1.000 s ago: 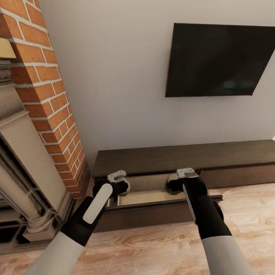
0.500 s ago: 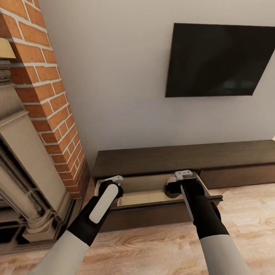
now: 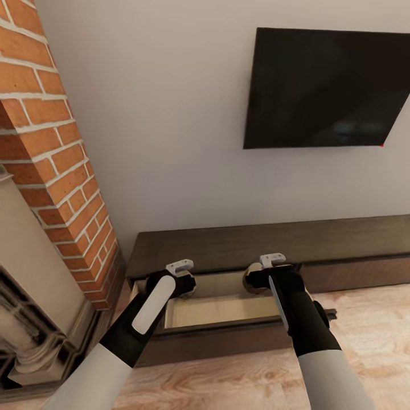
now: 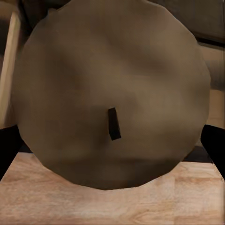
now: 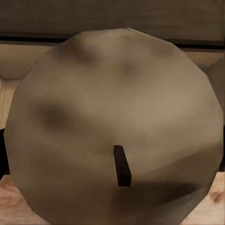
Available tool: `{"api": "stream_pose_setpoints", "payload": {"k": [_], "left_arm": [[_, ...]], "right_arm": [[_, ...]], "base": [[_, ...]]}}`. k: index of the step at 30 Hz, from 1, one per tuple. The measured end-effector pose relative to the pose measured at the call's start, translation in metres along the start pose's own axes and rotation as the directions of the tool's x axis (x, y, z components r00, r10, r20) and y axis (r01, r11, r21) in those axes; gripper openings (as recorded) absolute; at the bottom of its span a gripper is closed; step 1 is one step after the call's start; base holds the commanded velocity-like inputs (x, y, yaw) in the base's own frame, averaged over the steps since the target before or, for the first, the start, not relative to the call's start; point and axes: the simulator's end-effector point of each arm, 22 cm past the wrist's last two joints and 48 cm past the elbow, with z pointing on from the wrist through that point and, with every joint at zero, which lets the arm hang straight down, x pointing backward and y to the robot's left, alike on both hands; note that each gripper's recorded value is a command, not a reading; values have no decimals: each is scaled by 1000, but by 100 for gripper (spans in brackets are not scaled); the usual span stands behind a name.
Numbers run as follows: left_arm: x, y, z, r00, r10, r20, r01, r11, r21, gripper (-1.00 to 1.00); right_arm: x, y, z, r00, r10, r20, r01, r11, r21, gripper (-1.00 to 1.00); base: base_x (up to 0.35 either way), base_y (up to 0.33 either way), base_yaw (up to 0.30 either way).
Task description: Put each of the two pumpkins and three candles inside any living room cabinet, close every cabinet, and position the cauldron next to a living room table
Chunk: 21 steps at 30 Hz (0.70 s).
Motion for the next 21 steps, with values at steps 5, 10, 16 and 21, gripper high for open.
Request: {"api": "stream_pose_setpoints", "payload": {"k": [5,10,16,21], "left_arm": [[32,25,25,996,2,-87,-7,998,-67,-100],[54,41,39,990,-6,-143,-10,994,-110,-100],[58,39,40,989,-10,-151,-6,994,-108,-100],[61,31,41,987,-18,-160,6,997,-76,-100]], "right_arm": [[4,22,2,998,-58,-10,58,998,-27,-100],[29,28,17,994,-80,-77,78,996,-35,-100],[34,31,19,993,-82,-89,78,996,-42,-100],[34,43,18,990,-106,-90,101,993,-59,-100]], "base": [[93,-16,0],[213,-1,0],[32,0,0],[2,0,0]]}}
